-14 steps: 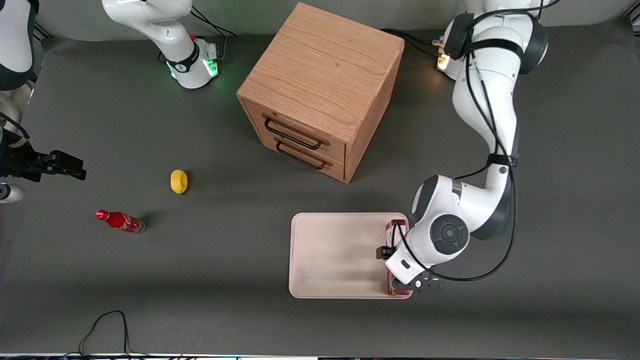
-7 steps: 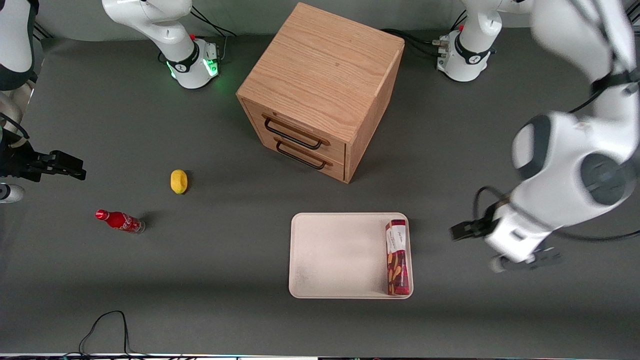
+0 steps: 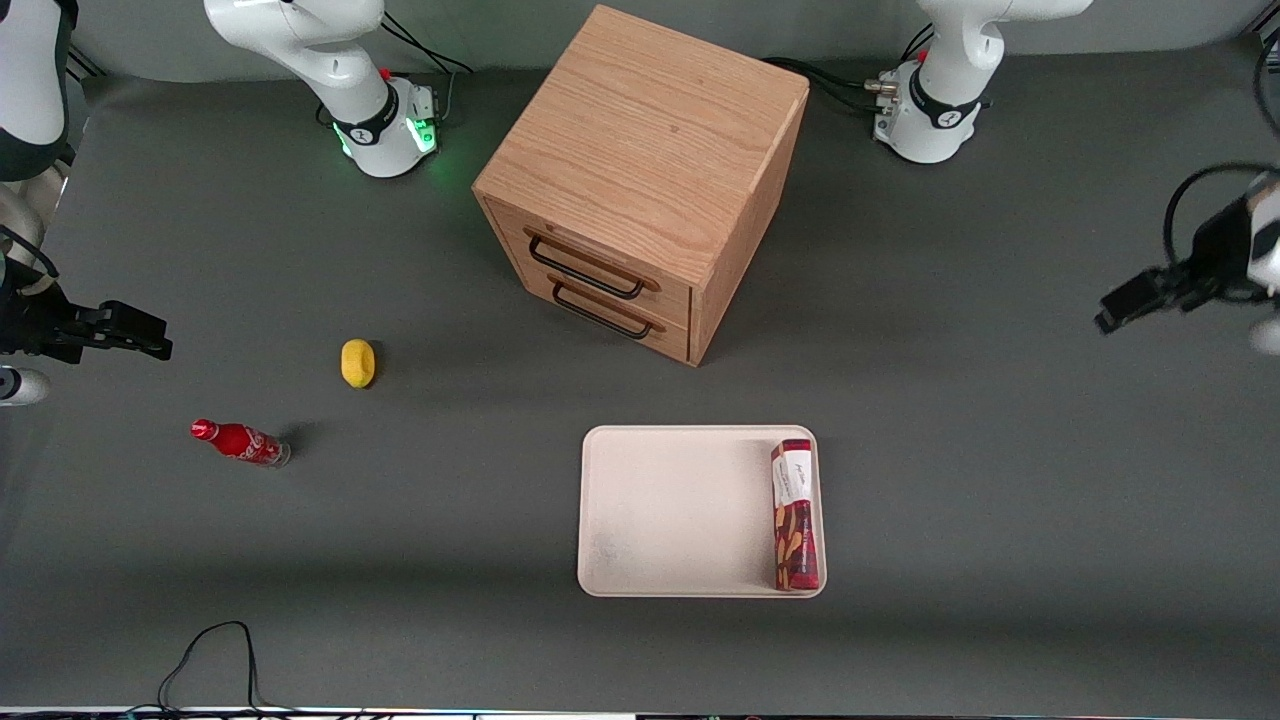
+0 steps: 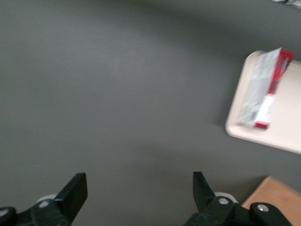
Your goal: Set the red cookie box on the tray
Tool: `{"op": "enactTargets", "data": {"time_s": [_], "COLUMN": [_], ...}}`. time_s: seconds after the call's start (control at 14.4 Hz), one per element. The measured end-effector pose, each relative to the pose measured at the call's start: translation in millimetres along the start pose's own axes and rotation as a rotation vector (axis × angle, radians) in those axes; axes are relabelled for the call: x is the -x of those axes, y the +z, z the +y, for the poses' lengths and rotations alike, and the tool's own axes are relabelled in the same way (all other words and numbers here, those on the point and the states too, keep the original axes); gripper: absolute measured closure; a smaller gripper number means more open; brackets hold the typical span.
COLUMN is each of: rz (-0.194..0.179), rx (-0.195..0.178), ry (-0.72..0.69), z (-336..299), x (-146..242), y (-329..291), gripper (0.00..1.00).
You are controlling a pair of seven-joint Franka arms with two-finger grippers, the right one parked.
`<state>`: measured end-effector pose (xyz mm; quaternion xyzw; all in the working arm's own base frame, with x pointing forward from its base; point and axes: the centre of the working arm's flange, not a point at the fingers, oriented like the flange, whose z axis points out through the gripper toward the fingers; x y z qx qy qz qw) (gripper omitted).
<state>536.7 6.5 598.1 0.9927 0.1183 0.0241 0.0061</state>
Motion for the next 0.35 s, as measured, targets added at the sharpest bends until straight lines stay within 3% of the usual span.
{"op": "enactTargets", "data": {"time_s": [0.21,0.35], "rz": [-0.053,-0.069], "rx": [-0.024,-0.026], "ry": [0.079,0.121], "z": [-17.2,-18.2], "x": [32.7,38.7], "y": [-15.6,-15.9], "gripper": [0.00,0.00]}}
